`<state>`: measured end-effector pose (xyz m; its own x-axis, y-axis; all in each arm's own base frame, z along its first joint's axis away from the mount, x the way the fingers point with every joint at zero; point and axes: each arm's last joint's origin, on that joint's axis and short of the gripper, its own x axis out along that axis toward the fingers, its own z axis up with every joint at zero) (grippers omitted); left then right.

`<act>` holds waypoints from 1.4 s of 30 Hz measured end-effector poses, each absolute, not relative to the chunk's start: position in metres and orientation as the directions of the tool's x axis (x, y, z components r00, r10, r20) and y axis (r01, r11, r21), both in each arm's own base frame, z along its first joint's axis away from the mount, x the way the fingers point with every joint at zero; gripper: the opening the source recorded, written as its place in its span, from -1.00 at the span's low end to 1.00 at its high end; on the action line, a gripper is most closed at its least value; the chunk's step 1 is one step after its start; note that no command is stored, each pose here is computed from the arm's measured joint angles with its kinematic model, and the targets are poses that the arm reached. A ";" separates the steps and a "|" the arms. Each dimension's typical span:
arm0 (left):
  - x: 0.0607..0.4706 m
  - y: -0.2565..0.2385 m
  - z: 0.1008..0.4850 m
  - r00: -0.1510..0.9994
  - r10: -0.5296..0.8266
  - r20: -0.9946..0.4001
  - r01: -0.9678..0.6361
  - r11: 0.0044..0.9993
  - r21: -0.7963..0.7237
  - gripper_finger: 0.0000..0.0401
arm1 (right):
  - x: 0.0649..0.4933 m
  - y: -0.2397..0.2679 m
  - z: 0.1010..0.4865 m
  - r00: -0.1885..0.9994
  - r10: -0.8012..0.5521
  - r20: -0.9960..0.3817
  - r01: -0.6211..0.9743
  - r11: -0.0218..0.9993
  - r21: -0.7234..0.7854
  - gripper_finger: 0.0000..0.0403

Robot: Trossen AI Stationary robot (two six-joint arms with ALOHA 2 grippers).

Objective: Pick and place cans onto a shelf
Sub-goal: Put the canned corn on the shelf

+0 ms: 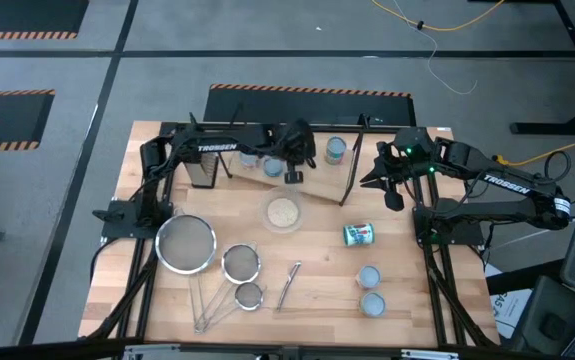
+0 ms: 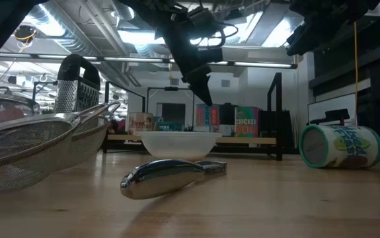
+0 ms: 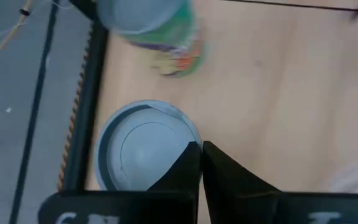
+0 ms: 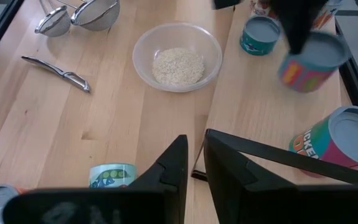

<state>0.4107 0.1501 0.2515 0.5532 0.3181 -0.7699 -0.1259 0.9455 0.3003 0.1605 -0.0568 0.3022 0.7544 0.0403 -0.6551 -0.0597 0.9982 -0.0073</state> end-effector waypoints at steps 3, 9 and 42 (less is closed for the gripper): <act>0.405 0.170 0.259 0.551 0.349 -0.758 -0.151 0.935 0.320 -0.99 | 0.160 -0.057 0.302 0.754 0.040 -0.656 -0.059 0.998 -0.006 -0.71; 0.377 0.212 0.258 0.464 0.361 -0.809 -0.214 0.932 0.292 -1.00 | 0.160 -0.057 0.302 0.753 0.041 -0.657 -0.059 0.998 -0.005 -0.71; 0.358 0.225 0.239 0.451 0.185 -0.873 -0.176 0.977 0.116 -0.77 | 0.160 -0.057 0.302 0.752 0.041 -0.658 -0.062 0.998 -0.008 -0.71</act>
<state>0.3578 0.2247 0.2394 0.4506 0.1850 -0.8733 -0.1765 0.9774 0.1160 0.1603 -0.0567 0.3019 0.7519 0.0413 -0.6579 -0.0616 0.9981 -0.0078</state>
